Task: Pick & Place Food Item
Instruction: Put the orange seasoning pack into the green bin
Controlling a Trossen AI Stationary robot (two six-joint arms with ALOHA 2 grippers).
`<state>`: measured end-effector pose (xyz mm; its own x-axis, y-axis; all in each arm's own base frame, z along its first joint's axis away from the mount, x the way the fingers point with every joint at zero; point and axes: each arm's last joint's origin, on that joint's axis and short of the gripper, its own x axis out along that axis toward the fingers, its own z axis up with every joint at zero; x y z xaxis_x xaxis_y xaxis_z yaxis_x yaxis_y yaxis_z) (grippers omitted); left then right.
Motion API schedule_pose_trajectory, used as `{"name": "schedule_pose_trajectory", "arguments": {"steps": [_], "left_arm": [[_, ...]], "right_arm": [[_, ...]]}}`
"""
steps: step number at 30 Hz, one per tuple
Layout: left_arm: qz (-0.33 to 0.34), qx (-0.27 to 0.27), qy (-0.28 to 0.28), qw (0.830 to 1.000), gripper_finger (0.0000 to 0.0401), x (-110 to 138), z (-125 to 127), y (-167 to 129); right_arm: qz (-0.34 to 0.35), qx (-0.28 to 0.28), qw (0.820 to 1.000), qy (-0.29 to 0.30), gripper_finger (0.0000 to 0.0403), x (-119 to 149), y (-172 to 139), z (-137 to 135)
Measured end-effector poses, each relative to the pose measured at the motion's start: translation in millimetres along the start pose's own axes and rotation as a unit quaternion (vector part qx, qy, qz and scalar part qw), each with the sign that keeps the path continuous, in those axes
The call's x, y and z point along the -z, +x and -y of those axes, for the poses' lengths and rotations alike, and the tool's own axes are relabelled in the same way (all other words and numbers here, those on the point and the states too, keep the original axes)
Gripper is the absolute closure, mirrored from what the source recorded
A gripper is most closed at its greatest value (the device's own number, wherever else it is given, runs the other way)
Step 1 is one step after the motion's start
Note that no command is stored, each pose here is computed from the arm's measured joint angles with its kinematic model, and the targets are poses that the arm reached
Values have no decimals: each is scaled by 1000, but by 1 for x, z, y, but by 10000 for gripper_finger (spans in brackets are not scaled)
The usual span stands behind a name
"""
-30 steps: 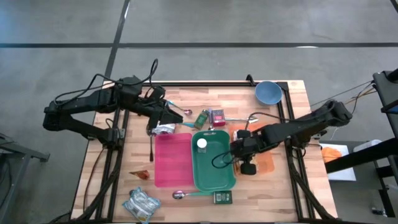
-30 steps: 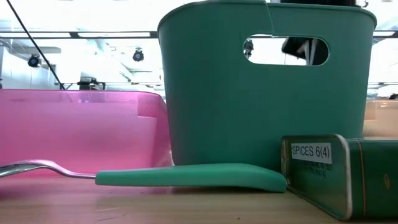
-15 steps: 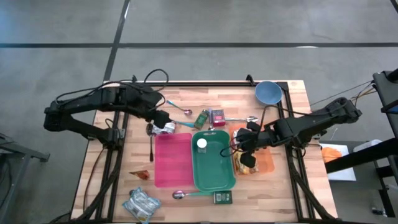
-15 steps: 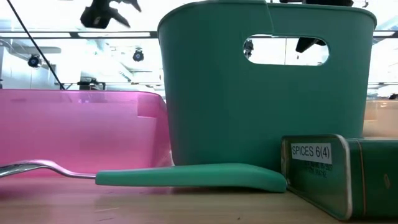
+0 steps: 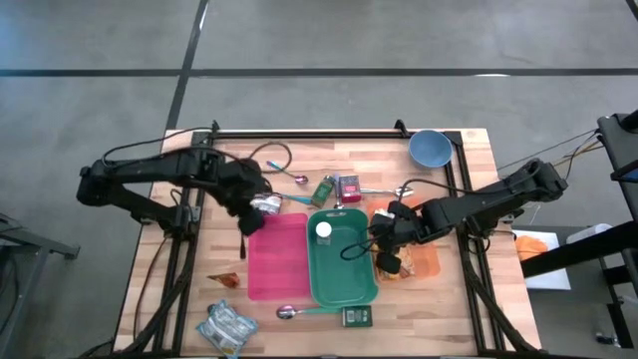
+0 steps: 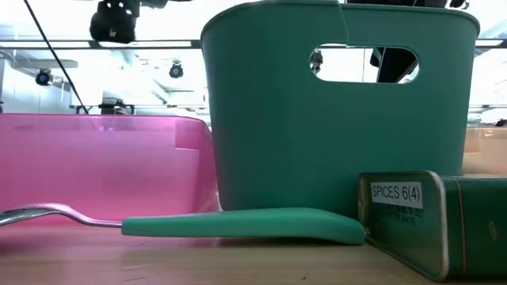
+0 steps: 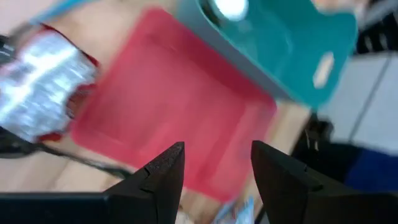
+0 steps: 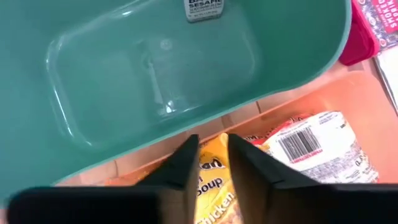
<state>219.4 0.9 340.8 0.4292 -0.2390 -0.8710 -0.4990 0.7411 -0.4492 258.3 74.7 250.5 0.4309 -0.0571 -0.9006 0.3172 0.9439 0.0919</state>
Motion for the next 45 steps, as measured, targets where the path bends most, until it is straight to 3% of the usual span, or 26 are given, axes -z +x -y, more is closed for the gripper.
{"name": "schedule_pose_trajectory", "arguments": {"steps": [7,14,20,27,36,45], "left_arm": [[-37,18,63,997,215,21,20,6],[-82,30,161,983,215,58,50,14],[-103,2,212,972,215,93,67,21],[-177,-80,247,949,215,125,77,45],[-182,-174,258,933,215,127,80,78],[-176,-206,260,927,215,128,75,87]], "right_arm": [[13,-8,1000,-5,201,0,-9,2],[57,14,998,-3,151,-1,-24,8],[93,29,995,4,145,-1,-35,13],[98,30,995,6,145,-1,-38,14],[99,29,995,12,144,-1,-37,13],[101,25,994,29,144,-1,-37,13]]}}
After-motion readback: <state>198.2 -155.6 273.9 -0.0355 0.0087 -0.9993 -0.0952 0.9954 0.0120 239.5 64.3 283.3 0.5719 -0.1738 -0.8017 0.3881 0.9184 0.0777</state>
